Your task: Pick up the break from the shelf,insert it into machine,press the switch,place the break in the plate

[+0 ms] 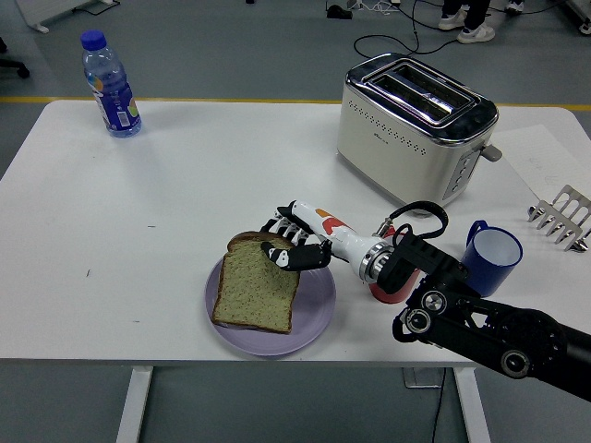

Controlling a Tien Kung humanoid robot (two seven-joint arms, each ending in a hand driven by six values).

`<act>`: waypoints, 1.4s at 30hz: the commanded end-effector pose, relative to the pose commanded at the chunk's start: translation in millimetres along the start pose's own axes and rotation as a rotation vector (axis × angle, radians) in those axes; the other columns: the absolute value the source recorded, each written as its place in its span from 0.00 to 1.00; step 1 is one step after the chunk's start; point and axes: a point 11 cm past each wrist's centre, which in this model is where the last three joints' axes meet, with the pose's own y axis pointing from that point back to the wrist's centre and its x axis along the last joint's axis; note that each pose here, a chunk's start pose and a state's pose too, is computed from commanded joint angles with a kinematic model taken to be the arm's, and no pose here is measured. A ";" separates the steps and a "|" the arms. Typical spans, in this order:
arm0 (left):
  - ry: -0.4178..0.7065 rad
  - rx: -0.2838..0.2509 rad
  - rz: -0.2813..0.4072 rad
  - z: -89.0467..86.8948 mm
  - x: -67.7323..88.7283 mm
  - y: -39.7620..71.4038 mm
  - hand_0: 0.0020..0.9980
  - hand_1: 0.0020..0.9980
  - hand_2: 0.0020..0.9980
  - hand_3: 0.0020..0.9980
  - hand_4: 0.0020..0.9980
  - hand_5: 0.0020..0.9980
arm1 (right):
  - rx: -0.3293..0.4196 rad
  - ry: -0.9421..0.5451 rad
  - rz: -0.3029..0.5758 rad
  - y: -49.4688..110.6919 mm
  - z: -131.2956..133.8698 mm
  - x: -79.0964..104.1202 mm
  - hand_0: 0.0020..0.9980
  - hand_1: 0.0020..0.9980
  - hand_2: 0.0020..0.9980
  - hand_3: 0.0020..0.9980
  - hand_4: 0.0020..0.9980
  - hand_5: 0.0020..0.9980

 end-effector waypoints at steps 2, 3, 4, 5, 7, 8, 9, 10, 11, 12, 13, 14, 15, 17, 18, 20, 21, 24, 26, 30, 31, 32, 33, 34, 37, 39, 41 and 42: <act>0.000 -0.001 -0.001 0.4 -0.3 0.0 0.67 0.63 0.64 0.66 0.40 0.94 | 0.002 0.015 0.000 -0.9 -0.4 0.4 0.37 0.42 0.48 0.53 0.42 0.02; 0.001 -0.001 -0.001 0.5 -0.4 0.1 0.67 0.63 0.64 0.66 0.40 0.94 | 0.003 0.020 0.000 -1.1 -0.4 0.5 0.41 0.47 0.50 0.55 0.48 0.07; 0.000 -0.002 -0.001 1.0 -0.5 0.1 0.67 0.63 0.64 0.66 0.40 0.94 | 0.002 0.029 0.000 -1.5 0.3 0.6 0.41 0.47 0.50 0.55 0.48 0.07; 0.000 -0.002 -0.001 1.2 -0.6 0.1 0.67 0.63 0.64 0.66 0.40 0.94 | 0.002 0.033 0.000 -1.7 0.6 0.7 0.41 0.47 0.50 0.55 0.48 0.07; 0.001 -0.003 -0.002 1.5 -0.9 0.2 0.67 0.63 0.64 0.66 0.40 0.94 | 0.000 0.054 -0.001 -2.0 1.9 1.3 0.41 0.47 0.50 0.55 0.48 0.07; 0.001 -0.003 -0.002 1.8 -1.1 0.2 0.67 0.63 0.64 0.66 0.40 0.94 | -0.003 0.071 -0.004 -2.2 3.3 1.6 0.41 0.47 0.50 0.55 0.48 0.07; 0.002 -0.003 -0.002 1.9 -1.1 0.2 0.67 0.63 0.64 0.66 0.40 0.94 | -0.004 0.075 -0.005 -2.2 3.6 1.7 0.50 0.56 0.55 0.57 0.56 0.14; 0.001 -0.003 -0.003 2.0 -1.2 0.2 0.67 0.63 0.64 0.66 0.40 0.94 | -0.008 0.087 -0.012 -2.3 4.7 1.4 0.50 0.56 0.55 0.57 0.56 0.14; 0.001 -0.003 -0.003 2.1 -1.2 0.2 0.67 0.63 0.64 0.66 0.40 0.94 | -0.009 0.095 -0.016 -2.3 5.1 1.2 0.50 0.56 0.55 0.57 0.56 0.14; 0.001 -0.003 -0.003 2.2 -1.3 0.2 0.67 0.63 0.64 0.66 0.40 0.94 | -0.011 0.109 -0.023 -2.6 5.7 0.6 0.50 0.56 0.55 0.57 0.56 0.14; 0.001 -0.003 -0.003 2.2 -1.3 0.2 0.67 0.63 0.64 0.66 0.40 0.94 | -0.012 0.118 -0.026 -2.8 5.8 0.3 0.50 0.56 0.55 0.57 0.56 0.14; 0.001 -0.003 -0.003 2.3 -1.3 0.3 0.67 0.63 0.64 0.66 0.40 0.94 | -0.011 0.129 -0.029 -3.1 5.9 0.0 0.50 0.56 0.55 0.57 0.56 0.14; 0.001 -0.004 -0.003 2.4 -1.4 0.3 0.67 0.63 0.64 0.66 0.40 0.94 | -0.010 0.140 -0.030 -3.5 5.8 -0.2 0.61 0.66 0.67 0.63 0.59 0.17; 0.000 -0.004 -0.003 2.5 -1.5 0.3 0.67 0.63 0.64 0.66 0.40 0.94 | -0.008 0.151 -0.029 -3.9 5.8 -0.1 0.61 0.66 0.67 0.63 0.59 0.17; 0.000 -0.004 -0.003 2.5 -1.5 0.3 0.67 0.63 0.64 0.66 0.40 0.94 | -0.006 0.157 -0.026 -4.3 5.8 0.2 0.61 0.66 0.67 0.63 0.59 0.17; 0.000 -0.005 -0.003 2.7 -1.6 0.3 0.67 0.63 0.64 0.66 0.40 0.94 | -0.005 0.169 -0.024 -4.9 6.1 1.0 0.61 0.66 0.67 0.63 0.59 0.17; 0.000 -0.005 -0.003 2.7 -1.7 0.3 0.67 0.63 0.64 0.66 0.40 0.94 | -0.005 0.171 -0.024 -5.0 6.2 1.2 0.70 0.72 0.78 0.73 0.62 0.19; 0.001 -0.006 -0.004 3.2 -1.8 0.3 0.67 0.63 0.64 0.66 0.40 0.94 | -0.002 0.179 -0.028 -5.3 5.6 1.2 0.70 0.72 0.78 0.73 0.62 0.19; 0.000 -0.007 -0.004 3.5 -2.0 0.4 0.67 0.63 0.64 0.66 0.40 0.94 | -0.001 0.182 -0.028 -5.4 5.2 1.2 0.70 0.72 0.78 0.73 0.62 0.19; -0.001 -0.007 -0.005 3.9 -2.3 0.4 0.67 0.63 0.64 0.66 0.40 0.94 | -0.003 0.185 -0.032 -5.9 5.8 1.0 0.73 0.74 0.81 0.76 0.65 0.21; -0.001 -0.007 -0.005 3.8 -2.3 0.4 0.67 0.63 0.64 0.66 0.40 0.94 | -0.004 0.186 -0.032 -5.9 6.2 1.1 0.73 0.74 0.81 0.76 0.65 0.21; -0.001 -0.007 -0.005 3.9 -2.3 0.4 0.67 0.63 0.64 0.66 0.40 0.94 | -0.006 0.187 -0.031 -5.9 6.8 1.4 0.73 0.74 0.81 0.76 0.65 0.21; -0.002 -0.007 -0.005 4.0 -2.3 0.4 0.67 0.63 0.64 0.66 0.40 0.94 | -0.008 0.187 -0.030 -5.8 7.4 1.7 0.76 0.75 0.82 0.78 0.66 0.23; -0.002 -0.007 -0.005 4.0 -2.3 0.5 0.67 0.63 0.64 0.66 0.40 0.94 | -0.008 0.187 -0.029 -5.8 7.6 1.9 0.76 0.75 0.82 0.78 0.66 0.23; -0.004 -0.006 -0.005 3.9 -2.2 0.4 0.67 0.63 0.64 0.66 0.40 0.94 | -0.004 0.180 -0.027 -5.0 6.9 2.5 0.76 0.75 0.82 0.78 0.66 0.23; -0.004 -0.005 -0.003 3.3 -1.8 0.4 0.67 0.63 0.64 0.66 0.40 0.94 | 0.010 0.171 -0.023 -3.7 3.4 3.1 0.77 0.76 0.83 0.79 0.66 0.23; -0.005 -0.003 -0.002 2.6 -1.3 0.3 0.67 0.63 0.64 0.66 0.40 0.94 | 0.035 0.157 -0.019 -1.9 -2.3 4.1 0.77 0.76 0.83 0.79 0.66 0.23; -0.005 -0.003 -0.002 2.4 -1.3 0.3 0.67 0.63 0.64 0.66 0.40 0.94 | 0.040 0.154 -0.018 -1.4 -3.5 4.4 0.77 0.76 0.83 0.79 0.66 0.23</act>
